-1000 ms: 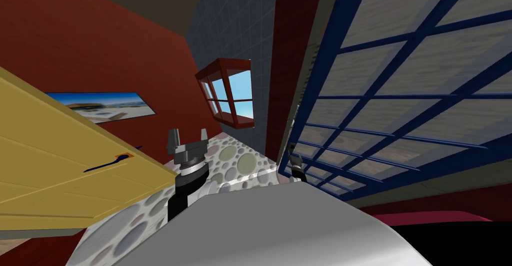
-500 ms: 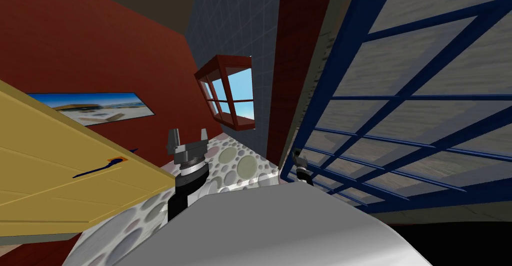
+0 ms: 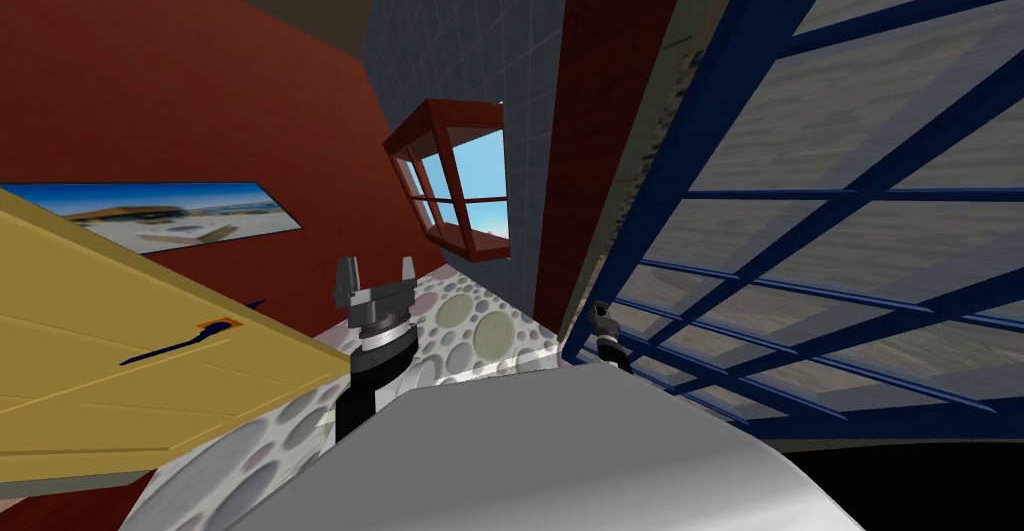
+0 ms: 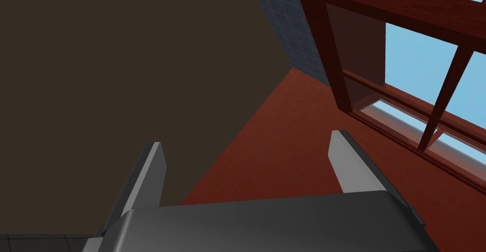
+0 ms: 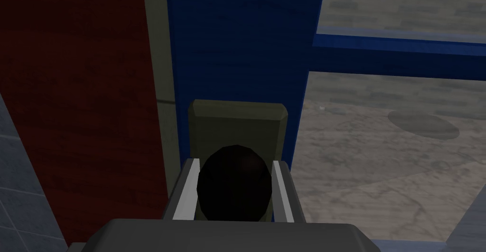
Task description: Pull the door open
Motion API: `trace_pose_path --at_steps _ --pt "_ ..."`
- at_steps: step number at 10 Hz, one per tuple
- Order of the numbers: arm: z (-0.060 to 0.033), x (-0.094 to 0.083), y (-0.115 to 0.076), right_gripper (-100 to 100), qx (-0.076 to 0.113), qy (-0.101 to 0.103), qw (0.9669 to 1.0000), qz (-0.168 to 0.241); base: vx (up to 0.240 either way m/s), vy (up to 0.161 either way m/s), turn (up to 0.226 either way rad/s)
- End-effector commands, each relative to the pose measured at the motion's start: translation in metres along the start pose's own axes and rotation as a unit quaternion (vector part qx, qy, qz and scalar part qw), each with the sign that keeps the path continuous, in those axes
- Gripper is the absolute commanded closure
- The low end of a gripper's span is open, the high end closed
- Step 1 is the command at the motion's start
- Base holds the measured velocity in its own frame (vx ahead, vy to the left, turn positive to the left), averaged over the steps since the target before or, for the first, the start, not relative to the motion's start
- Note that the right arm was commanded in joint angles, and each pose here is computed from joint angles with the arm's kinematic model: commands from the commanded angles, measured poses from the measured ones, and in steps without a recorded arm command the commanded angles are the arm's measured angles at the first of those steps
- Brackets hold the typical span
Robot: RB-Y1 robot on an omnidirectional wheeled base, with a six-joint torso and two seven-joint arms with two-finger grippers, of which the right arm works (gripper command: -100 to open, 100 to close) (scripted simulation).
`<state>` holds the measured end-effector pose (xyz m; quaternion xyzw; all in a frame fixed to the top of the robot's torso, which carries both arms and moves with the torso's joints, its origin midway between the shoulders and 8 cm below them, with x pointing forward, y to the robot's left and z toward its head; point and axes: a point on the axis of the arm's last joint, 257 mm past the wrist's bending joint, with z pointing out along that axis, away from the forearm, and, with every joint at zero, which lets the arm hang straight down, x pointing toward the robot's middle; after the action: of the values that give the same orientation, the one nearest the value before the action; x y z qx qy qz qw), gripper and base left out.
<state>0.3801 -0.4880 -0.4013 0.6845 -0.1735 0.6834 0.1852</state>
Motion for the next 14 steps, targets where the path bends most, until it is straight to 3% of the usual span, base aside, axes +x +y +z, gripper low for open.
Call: trace_pose_path --at_steps 1,4,9,10,11,13,14 --pt "-0.0004 -0.001 -0.002 100 0.001 -0.001 1.0 0.001 -0.018 -0.002 0.019" --pt "-0.0004 -0.001 -0.002 100 0.001 -0.001 1.0 0.001 -0.003 0.0 0.002" --pt "-0.0015 0.001 -0.032 100 0.052 0.0 0.9986 0.005 -0.229 -0.002 0.064" --pt "-0.0015 0.001 -0.032 100 0.052 0.0 0.9986 0.005 -0.15 0.022 0.023" --pt "-0.0028 0.002 -0.043 100 0.07 0.0 0.9975 0.007 -0.182 -0.024 0.057" --pt "-0.0042 0.002 -0.052 100 0.084 -0.001 0.9964 0.008 -0.218 -0.022 0.058" --pt "-0.0037 0.003 -0.048 100 0.079 -0.001 0.9968 0.007 -0.104 -0.011 0.03"
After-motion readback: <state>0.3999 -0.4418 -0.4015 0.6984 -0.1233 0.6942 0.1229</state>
